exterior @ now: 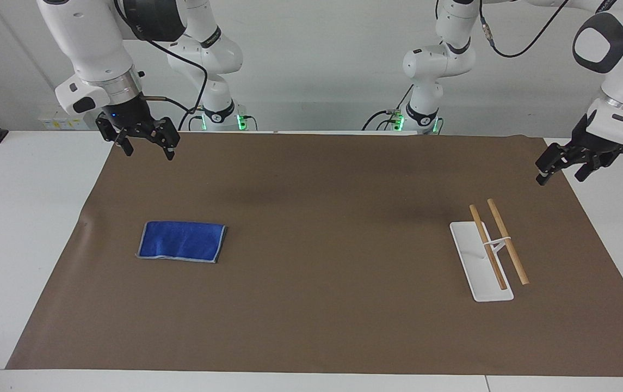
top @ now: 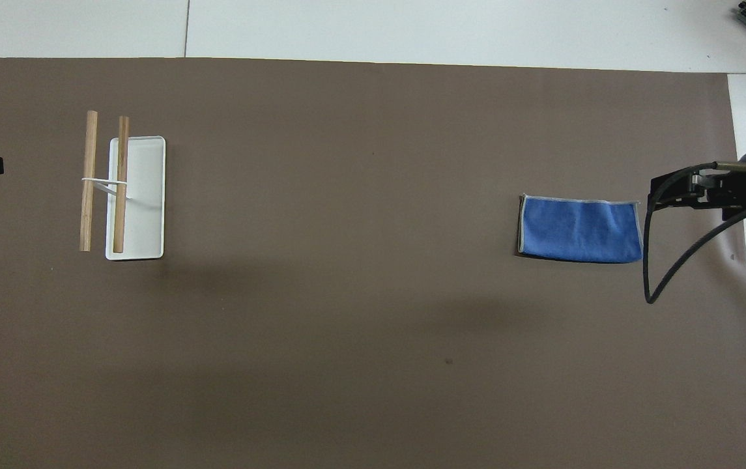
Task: Right arm passes towel to left arm to hang
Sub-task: 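Lower the right gripper onto the blue towel's near edge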
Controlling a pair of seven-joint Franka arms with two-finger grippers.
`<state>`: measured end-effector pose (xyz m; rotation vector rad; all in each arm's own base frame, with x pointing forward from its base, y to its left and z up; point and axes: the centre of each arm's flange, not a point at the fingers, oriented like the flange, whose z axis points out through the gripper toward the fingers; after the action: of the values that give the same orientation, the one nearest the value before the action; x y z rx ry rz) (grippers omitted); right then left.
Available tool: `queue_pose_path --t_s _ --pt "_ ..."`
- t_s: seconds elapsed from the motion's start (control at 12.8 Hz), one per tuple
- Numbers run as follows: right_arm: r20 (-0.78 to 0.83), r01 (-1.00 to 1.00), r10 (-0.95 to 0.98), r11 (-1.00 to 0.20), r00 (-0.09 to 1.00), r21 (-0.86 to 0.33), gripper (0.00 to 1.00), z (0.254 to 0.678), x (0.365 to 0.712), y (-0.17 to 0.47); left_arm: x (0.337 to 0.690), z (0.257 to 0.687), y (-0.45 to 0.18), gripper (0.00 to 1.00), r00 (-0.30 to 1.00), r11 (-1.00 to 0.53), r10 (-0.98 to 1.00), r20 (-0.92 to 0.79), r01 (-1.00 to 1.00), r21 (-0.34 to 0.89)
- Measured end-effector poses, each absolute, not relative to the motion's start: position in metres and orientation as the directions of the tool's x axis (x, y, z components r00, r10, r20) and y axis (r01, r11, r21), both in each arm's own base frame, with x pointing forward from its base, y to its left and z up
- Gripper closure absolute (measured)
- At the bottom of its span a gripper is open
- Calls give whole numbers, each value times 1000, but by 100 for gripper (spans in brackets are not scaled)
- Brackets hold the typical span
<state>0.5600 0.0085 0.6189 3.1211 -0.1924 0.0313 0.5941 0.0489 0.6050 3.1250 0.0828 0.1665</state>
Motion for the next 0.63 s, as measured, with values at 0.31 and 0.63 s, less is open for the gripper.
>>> queue_pose_path --t_s 0.31,0.63 --pt "21 -123 -123 -992 992 13 0 619 560 8 594 605 49 0 993 -999 53 106 52 14" --pt "17 -136 -136 -991 991 14 0 618 560 1 594 605 49 0 993 -999 53 106 52 14"
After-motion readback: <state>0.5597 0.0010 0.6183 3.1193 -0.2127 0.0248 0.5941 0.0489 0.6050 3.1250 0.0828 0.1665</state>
